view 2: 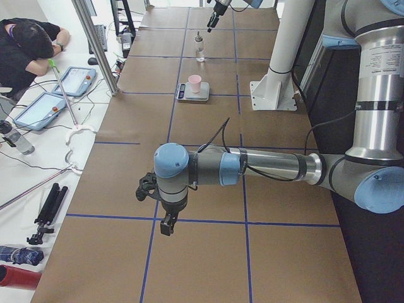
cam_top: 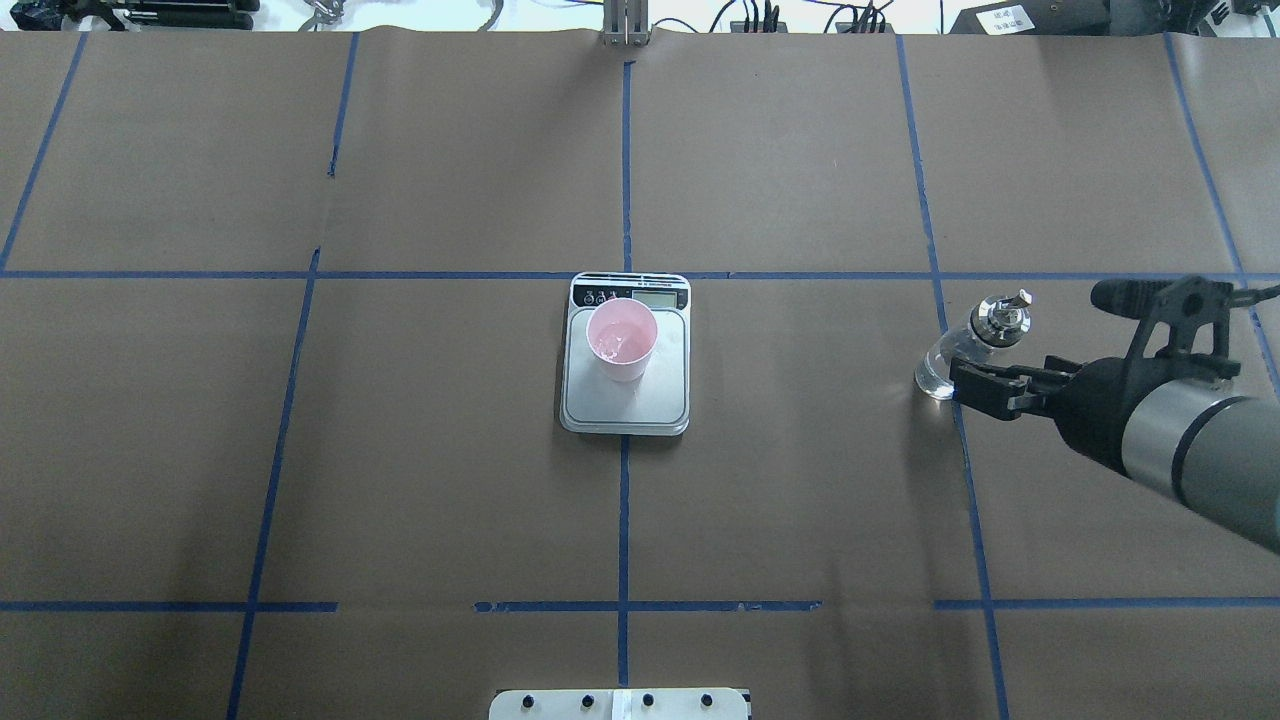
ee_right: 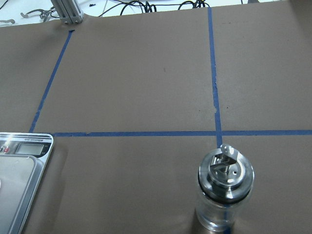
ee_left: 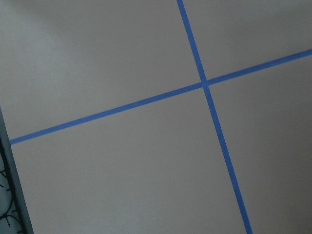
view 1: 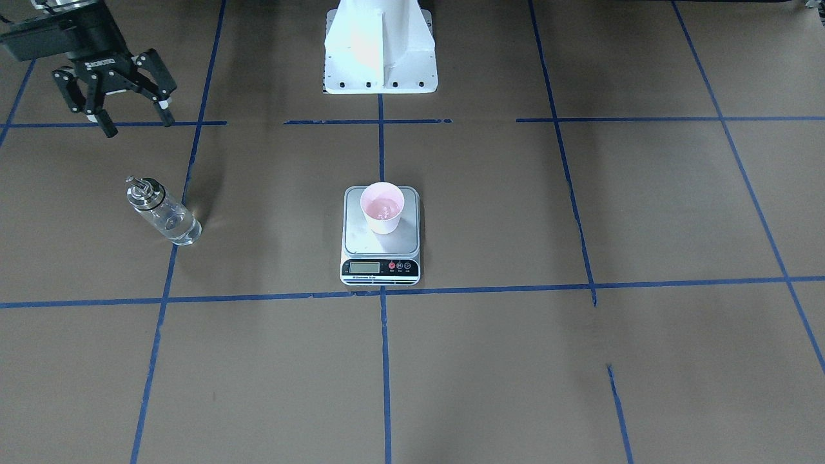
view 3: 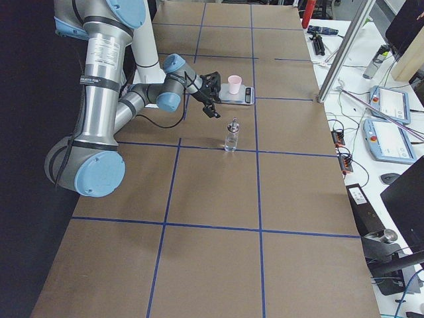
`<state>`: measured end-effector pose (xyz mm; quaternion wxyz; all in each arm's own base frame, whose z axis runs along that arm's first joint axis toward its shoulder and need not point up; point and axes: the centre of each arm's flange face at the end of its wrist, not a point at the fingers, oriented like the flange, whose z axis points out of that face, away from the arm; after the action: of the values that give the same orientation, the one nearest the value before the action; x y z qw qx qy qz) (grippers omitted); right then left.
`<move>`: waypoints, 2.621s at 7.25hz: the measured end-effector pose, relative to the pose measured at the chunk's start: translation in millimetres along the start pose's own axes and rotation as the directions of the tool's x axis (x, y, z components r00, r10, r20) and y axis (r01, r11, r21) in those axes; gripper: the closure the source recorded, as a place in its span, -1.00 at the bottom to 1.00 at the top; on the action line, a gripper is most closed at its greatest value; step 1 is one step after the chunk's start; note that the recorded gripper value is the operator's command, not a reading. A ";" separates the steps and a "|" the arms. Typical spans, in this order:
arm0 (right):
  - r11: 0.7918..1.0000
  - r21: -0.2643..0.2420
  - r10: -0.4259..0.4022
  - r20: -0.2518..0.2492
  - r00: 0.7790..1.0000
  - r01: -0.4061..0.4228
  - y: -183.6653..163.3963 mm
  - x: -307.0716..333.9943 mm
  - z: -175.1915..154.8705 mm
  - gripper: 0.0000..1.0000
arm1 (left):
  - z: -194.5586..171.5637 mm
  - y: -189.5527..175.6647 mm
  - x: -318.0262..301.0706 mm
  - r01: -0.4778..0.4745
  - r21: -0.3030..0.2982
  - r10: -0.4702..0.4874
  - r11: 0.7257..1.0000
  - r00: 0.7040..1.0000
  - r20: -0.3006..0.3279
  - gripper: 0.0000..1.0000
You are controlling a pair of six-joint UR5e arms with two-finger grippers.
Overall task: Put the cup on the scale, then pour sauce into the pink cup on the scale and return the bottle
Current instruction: 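Reach the right gripper to the glass sauce bottle and grasp it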
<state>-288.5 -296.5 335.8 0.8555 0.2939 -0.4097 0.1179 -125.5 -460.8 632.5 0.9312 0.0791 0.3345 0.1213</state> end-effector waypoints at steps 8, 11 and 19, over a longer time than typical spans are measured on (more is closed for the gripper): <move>0.969 0.241 -0.038 -0.043 0.998 0.048 105.4 49.6 113.6 -1.00 | -3.3 -2.7 2.6 -0.011 0.009 0.011 1.000 1.000 0.001 -1.00; 0.943 0.316 -0.084 -0.066 0.994 0.100 97.6 39.0 116.4 -1.00 | -6.2 -4.3 4.6 -0.016 0.015 0.016 1.000 1.000 0.004 -1.00; 0.912 0.386 -0.094 -0.136 0.986 0.140 81.5 51.4 133.6 -1.00 | -6.2 -3.7 5.6 -0.017 0.014 0.017 1.000 1.000 0.004 -1.00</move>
<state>-376.3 -313.5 474.1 0.8063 0.4768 -0.3096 0.1632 -124.6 -462.4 623.6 0.9302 0.0888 0.3329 0.1266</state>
